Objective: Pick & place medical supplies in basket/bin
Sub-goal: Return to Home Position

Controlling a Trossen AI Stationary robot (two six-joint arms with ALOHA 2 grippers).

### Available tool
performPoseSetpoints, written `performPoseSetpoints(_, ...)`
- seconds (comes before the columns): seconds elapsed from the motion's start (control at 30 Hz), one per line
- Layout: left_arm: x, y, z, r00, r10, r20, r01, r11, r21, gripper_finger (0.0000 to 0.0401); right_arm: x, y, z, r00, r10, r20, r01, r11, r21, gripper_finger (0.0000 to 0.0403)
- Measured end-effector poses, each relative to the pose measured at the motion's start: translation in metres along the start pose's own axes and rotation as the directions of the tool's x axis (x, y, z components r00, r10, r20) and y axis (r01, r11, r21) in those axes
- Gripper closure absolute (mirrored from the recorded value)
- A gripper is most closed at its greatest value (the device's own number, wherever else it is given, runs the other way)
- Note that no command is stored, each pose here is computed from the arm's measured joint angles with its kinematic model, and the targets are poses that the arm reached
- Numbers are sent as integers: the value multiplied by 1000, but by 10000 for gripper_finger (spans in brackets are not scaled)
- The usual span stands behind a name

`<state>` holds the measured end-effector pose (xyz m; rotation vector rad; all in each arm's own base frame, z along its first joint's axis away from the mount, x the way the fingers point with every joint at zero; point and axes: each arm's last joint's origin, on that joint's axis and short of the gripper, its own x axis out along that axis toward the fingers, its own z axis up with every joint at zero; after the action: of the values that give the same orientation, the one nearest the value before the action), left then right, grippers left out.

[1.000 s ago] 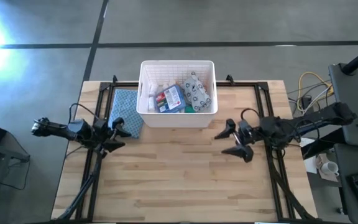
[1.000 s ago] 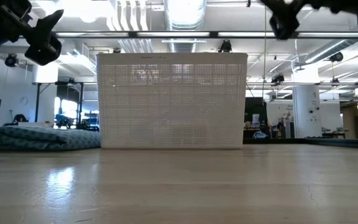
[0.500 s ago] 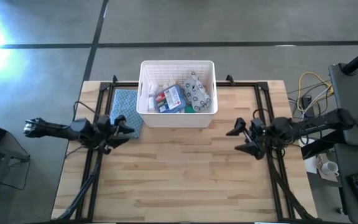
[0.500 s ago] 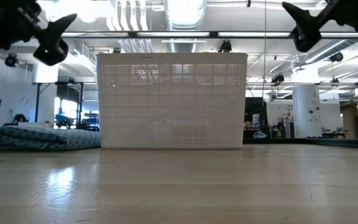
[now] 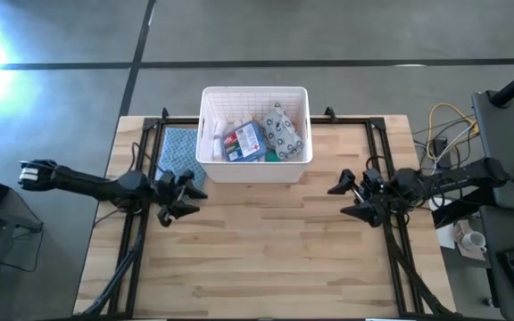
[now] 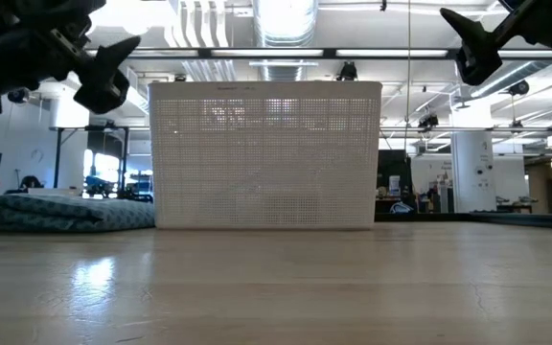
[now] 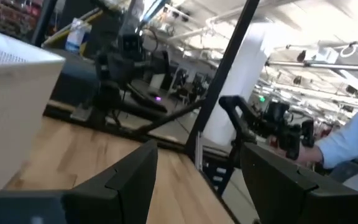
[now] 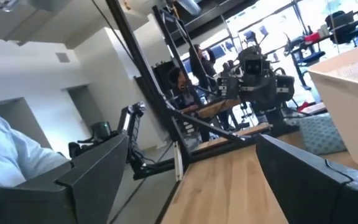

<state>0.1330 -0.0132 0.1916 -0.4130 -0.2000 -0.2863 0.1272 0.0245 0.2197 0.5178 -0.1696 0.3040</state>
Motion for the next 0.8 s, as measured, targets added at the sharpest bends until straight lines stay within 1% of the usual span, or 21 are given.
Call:
performPoseSetpoints(0.13,0,2,3,1000,-5,14,5,1000,-1,189,0,0,0,1000,1,-2,-1,1000,9,58)
performPoseSetpoints(0.33,-6,8,10,998,-61,5,61,998,11,189,0,0,0,1000,1,-2,-1,1000,13,64)
performPoseSetpoints(0.4,-8,11,12,999,-51,8,51,999,7,189,0,0,0,1000,1,-2,-1,1000,13,64)
performPoseSetpoints(0.6,-12,22,10,999,29,-15,-29,999,-26,189,0,0,0,1000,1,-3,-1,1000,12,57)
performPoseSetpoints(0.8,-12,22,10,999,3,-37,-5,999,-39,189,-1,-2,-2,1000,-5,-7,5,1000,9,53)
